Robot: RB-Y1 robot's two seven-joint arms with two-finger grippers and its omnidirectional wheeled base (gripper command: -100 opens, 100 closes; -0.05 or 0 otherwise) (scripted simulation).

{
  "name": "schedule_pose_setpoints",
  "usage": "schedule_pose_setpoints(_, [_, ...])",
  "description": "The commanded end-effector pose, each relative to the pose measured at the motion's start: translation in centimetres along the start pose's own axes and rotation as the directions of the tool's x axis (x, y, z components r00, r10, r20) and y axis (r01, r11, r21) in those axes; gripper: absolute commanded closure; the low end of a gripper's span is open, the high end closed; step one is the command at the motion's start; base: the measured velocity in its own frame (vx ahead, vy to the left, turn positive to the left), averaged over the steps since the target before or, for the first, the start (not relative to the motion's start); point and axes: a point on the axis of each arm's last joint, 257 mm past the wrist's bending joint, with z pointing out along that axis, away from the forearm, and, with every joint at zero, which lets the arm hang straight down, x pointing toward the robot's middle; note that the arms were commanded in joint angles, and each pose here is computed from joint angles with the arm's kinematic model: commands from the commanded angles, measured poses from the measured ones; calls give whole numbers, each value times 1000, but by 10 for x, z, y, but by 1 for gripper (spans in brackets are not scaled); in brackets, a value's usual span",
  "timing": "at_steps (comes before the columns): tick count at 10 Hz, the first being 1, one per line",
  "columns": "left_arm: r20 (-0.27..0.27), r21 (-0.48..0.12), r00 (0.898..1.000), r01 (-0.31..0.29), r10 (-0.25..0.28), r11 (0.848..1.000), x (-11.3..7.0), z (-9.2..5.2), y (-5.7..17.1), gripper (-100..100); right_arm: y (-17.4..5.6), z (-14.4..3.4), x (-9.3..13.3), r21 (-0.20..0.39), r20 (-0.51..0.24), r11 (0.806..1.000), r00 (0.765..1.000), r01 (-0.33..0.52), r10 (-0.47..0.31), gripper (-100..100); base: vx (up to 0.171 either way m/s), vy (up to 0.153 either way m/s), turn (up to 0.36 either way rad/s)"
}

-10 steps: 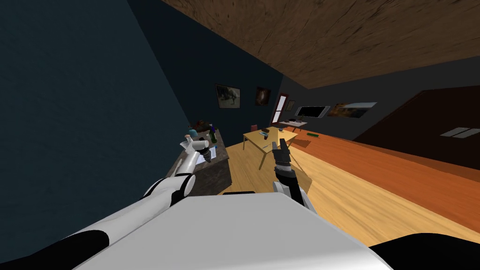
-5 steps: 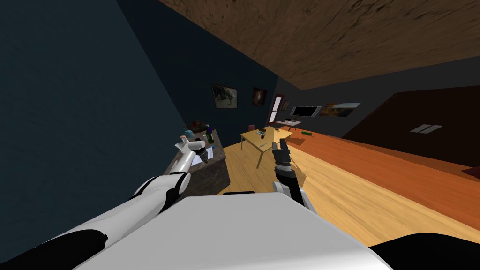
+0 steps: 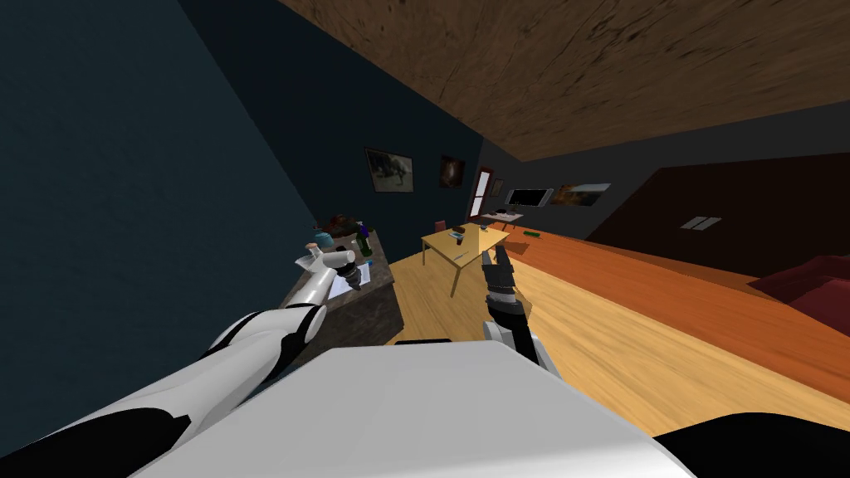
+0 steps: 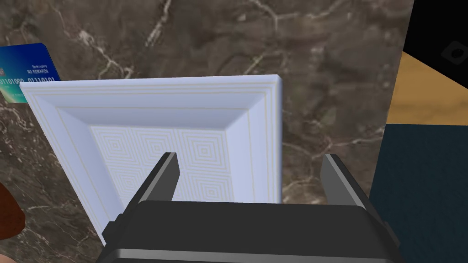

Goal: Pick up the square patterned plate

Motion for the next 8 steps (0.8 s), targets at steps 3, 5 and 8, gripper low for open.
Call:
schedule_pose_setpoints(3, [11, -19, 999, 34, -34, 999, -22, 6, -2, -100, 0, 0, 0, 0, 0, 1000, 1000, 0, 0, 0, 3, -17, -47])
schedule_pose_setpoints(5, [11, -19, 999, 34, -34, 999, -22, 6, -2, -100, 0, 0, 0, 0, 0, 1000, 1000, 0, 0, 0, 0, 0, 0])
schedule_pose_setpoints(8, [11, -19, 999, 34, -34, 999, -22, 6, -2, -100, 0, 0, 0, 0, 0, 1000, 1000, 0, 0, 0, 1, -3, -9])
